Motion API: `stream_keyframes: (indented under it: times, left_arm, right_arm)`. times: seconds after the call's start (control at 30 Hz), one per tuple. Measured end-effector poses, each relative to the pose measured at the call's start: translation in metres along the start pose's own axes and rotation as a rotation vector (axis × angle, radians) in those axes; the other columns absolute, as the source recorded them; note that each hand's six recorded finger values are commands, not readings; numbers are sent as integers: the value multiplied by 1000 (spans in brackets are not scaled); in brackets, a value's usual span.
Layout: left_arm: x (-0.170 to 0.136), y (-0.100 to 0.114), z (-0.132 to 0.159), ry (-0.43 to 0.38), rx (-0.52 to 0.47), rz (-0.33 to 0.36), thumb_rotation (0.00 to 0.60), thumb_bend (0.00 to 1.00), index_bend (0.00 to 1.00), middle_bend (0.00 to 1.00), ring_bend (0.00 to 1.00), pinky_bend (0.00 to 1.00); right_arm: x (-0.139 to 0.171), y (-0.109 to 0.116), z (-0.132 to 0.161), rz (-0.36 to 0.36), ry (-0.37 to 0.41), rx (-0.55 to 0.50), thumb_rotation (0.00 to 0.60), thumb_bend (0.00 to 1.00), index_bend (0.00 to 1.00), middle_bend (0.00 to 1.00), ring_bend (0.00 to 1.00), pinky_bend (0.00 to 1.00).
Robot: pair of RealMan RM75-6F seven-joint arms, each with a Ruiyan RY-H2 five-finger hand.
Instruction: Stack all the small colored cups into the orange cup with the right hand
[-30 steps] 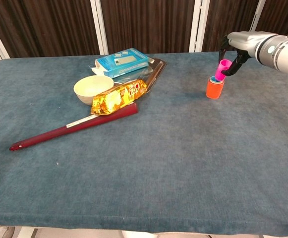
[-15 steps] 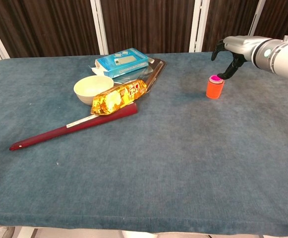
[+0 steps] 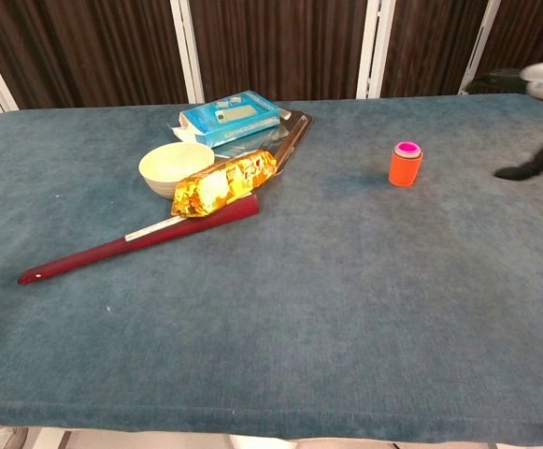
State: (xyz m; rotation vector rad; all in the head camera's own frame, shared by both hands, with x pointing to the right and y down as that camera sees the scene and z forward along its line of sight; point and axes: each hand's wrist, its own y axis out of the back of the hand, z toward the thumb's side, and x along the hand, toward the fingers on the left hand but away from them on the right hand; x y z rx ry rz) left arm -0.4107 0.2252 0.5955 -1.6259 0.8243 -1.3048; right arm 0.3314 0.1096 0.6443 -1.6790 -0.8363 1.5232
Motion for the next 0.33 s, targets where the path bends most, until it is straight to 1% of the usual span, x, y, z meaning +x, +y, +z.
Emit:
stream_keyframes:
  times: [0.07,0.13,0.17,0.2,0.27,0.33]
  left_arm:
    - [-1,2,0,-1,0,15,600,453,0,0,6,131]
    - [-2,4,1,-5,-1,31,600,453,0,0,1,125]
    - [-2,5,2,-8,-2,37,600,453,0,0,0,120]
    - [-2,6,3,-14,-3,45,600,454,0,0,0,116]
    - [-2,8,5,-26,-3,62,600,454,0,0,0,114]
    - [-2,10,6,-36,-3,83,600,452,0,0,0,114]
  right_arm:
    - [41,-1,-24,-46,-29,-11,600,347,0,0,0,0]
    - [74,1,-45,-98,-63,-24,600,341,0,0,0,0]
    - [96,1,-60,-129,-95,-31,600,338,0,0,0,0]
    - [111,2,-70,-147,-117,-32,600,338,0,0,0,0]
    - [138,3,-84,-177,-136,-42,600,334,0,0,0,0]
    - [148,5,-88,-194,-128,-59,600,328,0,0,0,0]
